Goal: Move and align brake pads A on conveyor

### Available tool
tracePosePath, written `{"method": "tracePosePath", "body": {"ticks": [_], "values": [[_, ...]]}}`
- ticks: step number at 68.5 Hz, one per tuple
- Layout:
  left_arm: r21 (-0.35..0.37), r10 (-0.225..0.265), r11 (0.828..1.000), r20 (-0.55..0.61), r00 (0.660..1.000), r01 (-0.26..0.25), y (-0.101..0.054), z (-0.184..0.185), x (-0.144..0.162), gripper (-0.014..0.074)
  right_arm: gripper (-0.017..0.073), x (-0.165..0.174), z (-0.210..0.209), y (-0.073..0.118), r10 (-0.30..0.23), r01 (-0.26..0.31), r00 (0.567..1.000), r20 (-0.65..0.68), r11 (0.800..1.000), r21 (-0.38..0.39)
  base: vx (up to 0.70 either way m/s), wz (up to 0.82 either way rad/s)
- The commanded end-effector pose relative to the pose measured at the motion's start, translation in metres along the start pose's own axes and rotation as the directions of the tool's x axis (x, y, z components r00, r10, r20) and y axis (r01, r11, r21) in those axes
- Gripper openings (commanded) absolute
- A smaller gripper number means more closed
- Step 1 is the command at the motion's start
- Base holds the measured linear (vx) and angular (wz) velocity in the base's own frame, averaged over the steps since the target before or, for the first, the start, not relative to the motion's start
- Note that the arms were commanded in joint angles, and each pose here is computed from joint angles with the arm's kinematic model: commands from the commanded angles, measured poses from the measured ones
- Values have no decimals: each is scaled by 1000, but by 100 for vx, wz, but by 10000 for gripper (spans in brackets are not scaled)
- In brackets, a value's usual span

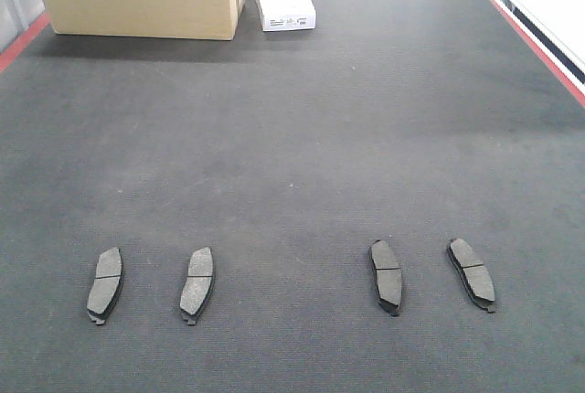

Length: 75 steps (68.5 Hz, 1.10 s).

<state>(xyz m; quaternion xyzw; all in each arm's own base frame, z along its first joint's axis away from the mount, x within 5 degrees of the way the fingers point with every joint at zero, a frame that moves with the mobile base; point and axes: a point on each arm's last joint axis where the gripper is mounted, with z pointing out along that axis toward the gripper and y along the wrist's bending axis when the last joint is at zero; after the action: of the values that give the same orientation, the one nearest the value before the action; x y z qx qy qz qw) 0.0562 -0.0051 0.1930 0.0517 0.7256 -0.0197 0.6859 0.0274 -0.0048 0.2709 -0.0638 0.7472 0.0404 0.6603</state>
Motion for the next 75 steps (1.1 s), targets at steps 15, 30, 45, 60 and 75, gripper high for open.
{"method": "tracePosePath", "body": {"ticks": [15, 30, 45, 60, 75], "values": [[5, -19, 1000, 65, 998, 18, -1, 0, -1, -6, -12, 20, 24, 2, -59, 27, 975, 214, 989, 147, 0, 0], [5, -19, 1000, 65, 998, 18, -1, 0, -1, -6, -12, 54, 36, -3, 45, -97, 970, 239, 972, 213, 0, 0], [5, -19, 1000, 65, 998, 18, -1, 0, -1, -6, -12, 63, 36, -2, 5, -58, 974, 225, 972, 227, 0, 0], [5, -19, 1000, 65, 998, 18, -1, 0, -1, -6, -12, 63, 36, -2, 4, -57, 974, 226, 972, 227, 0, 0], [5, -19, 1000, 65, 998, 18, -1, 0, -1, -6, -12, 63, 36, -2, 6, -58, 975, 223, 972, 227, 0, 0]]}}
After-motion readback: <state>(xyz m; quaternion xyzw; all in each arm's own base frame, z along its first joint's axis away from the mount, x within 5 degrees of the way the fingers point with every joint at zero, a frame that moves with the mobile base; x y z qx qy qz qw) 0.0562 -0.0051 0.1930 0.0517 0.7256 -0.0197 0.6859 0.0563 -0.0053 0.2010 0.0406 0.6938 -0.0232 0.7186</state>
